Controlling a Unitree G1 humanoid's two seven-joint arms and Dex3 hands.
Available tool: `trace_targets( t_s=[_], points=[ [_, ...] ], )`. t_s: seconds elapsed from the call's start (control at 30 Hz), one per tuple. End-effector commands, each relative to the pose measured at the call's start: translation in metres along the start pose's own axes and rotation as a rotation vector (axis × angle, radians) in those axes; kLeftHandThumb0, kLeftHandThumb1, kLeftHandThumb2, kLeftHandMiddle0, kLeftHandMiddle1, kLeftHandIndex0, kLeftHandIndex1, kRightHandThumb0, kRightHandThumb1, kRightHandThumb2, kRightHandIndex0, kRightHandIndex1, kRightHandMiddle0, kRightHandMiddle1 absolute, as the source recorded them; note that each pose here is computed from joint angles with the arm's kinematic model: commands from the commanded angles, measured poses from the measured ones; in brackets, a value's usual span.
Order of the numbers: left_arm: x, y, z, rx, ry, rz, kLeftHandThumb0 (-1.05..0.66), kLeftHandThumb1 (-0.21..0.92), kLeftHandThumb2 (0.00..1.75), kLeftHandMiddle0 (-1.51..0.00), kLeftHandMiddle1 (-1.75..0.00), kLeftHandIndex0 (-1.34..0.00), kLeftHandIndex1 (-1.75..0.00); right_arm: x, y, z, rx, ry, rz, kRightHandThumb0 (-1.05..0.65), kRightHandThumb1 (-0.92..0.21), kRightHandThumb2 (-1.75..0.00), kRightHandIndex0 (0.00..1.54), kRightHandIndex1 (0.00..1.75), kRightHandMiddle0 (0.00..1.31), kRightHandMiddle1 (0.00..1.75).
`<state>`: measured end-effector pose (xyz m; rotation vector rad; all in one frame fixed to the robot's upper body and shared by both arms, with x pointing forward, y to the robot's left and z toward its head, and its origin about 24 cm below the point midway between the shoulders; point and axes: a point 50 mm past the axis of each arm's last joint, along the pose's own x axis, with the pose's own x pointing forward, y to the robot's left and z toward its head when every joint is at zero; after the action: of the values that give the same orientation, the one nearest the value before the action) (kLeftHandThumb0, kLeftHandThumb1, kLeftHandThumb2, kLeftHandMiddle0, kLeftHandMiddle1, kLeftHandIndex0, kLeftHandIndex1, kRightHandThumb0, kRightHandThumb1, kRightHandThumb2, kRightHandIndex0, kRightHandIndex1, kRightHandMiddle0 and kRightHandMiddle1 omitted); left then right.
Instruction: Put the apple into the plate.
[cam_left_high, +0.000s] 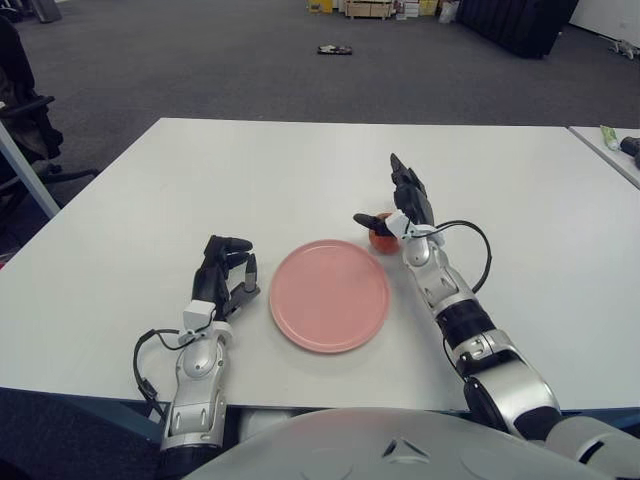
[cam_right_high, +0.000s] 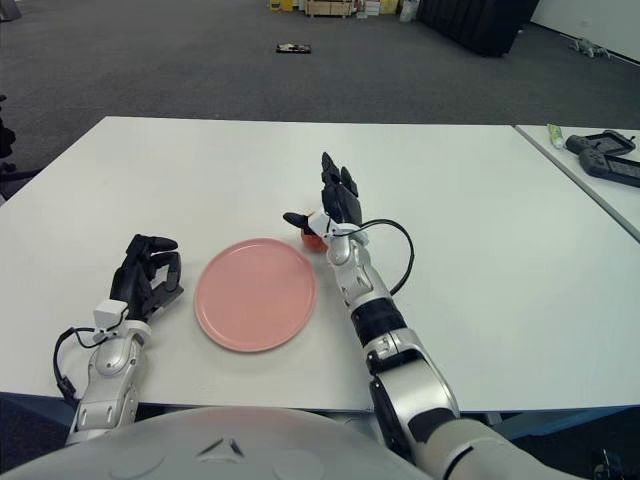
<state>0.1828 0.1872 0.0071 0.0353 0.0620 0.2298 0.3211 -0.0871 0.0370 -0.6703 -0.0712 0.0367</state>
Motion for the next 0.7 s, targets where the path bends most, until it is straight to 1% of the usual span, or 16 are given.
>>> trace_targets(
  t_s=[0.0,0.17,0.3,0.47,0.67],
  points=[
    [0.002,0.0,0.002,0.003,-0.005,-0.003,-0.38,0.69,0.85,-0.6,-1.44,-0.33,-1.75,0.008,0.002,-0.001,-0.047,0.024,0.046,-0.88,-0.5,-0.58,0.0,0.0,0.0,0.0],
    [0.002,0.0,0.002,-0.006,-0.006,0.0,-0.38,0.7,0.83,-0.6,-1.45,-0.33,-1.75,0.011,0.006,-0.008,-0.088,0.073,0.107,-0.9,-0.51,-0.6,0.0,0.0,0.0,0.0],
    [0.001,0.002,0.001,0.009,0.016,0.01,-0.38,0.7,0.83,-0.6,-1.45,-0.33,-1.75,0.011,0.008,-0.016,-0.143,0.125,0.155,-0.88,-0.5,-0.6,0.0,0.0,0.0,0.0],
    [0.001,0.002,0.002,0.018,0.012,0.012,-0.38,0.7,0.83,-0.6,-1.45,-0.33,-1.75,0.01,0.011,-0.024,-0.215,0.197,0.237,-0.83,-0.43,-0.69,0.0,0.0,0.0,0.0],
    [0.001,0.002,0.002,0.009,0.009,0.008,-0.38,0.7,0.83,-0.61,-1.44,-0.32,-1.75,0.008,0.011,-0.028,-0.28,0.266,0.321,-0.81,-0.4,-0.75,0.0,0.0,0.0,0.0]
  ],
)
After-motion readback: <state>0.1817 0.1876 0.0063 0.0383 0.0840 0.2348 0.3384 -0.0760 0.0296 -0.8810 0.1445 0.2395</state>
